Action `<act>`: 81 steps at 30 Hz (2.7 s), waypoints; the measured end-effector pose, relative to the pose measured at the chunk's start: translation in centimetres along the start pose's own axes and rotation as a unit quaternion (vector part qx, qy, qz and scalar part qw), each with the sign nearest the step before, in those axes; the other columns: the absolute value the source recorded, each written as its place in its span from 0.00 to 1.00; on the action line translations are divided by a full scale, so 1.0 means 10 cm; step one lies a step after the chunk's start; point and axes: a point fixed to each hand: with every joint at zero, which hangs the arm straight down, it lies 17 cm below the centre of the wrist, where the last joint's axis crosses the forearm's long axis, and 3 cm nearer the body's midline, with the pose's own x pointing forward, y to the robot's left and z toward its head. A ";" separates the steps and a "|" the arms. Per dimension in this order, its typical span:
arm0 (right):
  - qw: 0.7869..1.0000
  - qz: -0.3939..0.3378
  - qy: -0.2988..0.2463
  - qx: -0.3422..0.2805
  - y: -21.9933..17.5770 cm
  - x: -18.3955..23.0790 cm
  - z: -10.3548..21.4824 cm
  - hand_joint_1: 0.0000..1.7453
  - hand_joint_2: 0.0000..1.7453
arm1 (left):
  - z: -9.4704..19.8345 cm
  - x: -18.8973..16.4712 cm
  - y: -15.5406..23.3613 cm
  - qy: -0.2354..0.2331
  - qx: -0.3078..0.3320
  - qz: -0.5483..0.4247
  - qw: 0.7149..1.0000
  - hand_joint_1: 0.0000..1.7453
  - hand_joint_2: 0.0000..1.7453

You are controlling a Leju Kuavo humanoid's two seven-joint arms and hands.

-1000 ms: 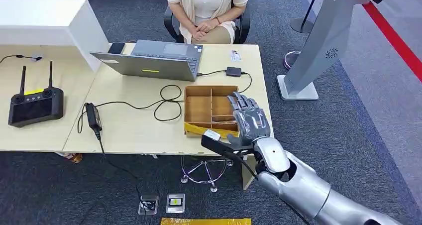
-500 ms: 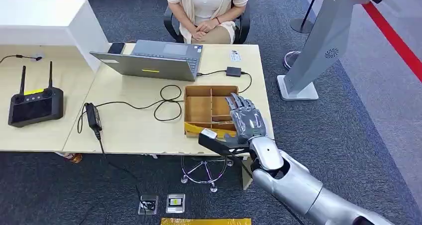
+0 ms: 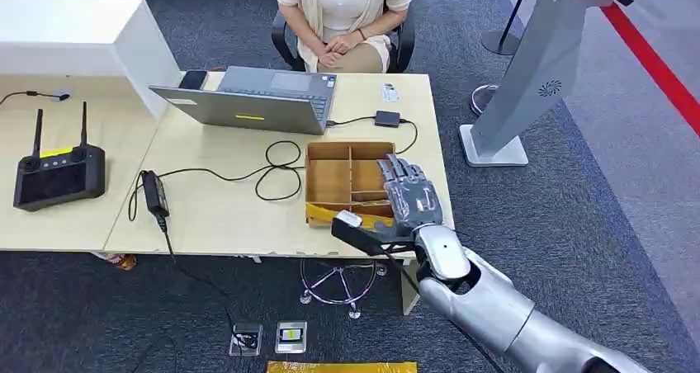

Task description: Pass the card to the sensor for recognition and then transmit it.

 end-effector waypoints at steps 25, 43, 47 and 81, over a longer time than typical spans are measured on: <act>1.000 0.004 -0.001 0.012 0.14 0.09 -0.06 0.00 1.00 | 0.00 0.00 0.01 -0.001 0.003 0.001 1.000 0.00 0.00; 0.999 -0.008 0.025 0.022 0.19 -0.07 -0.09 0.00 1.00 | 0.00 0.00 0.02 0.001 0.006 0.006 1.000 0.00 0.00; 0.999 -0.008 0.026 0.026 0.21 -0.08 -0.10 0.00 1.00 | 0.00 0.00 0.02 0.000 0.006 0.005 1.000 0.00 0.00; 0.999 -0.009 0.006 0.043 0.34 0.14 -0.13 0.00 1.00 | 0.00 0.02 0.00 -0.006 0.006 0.008 1.000 0.00 0.00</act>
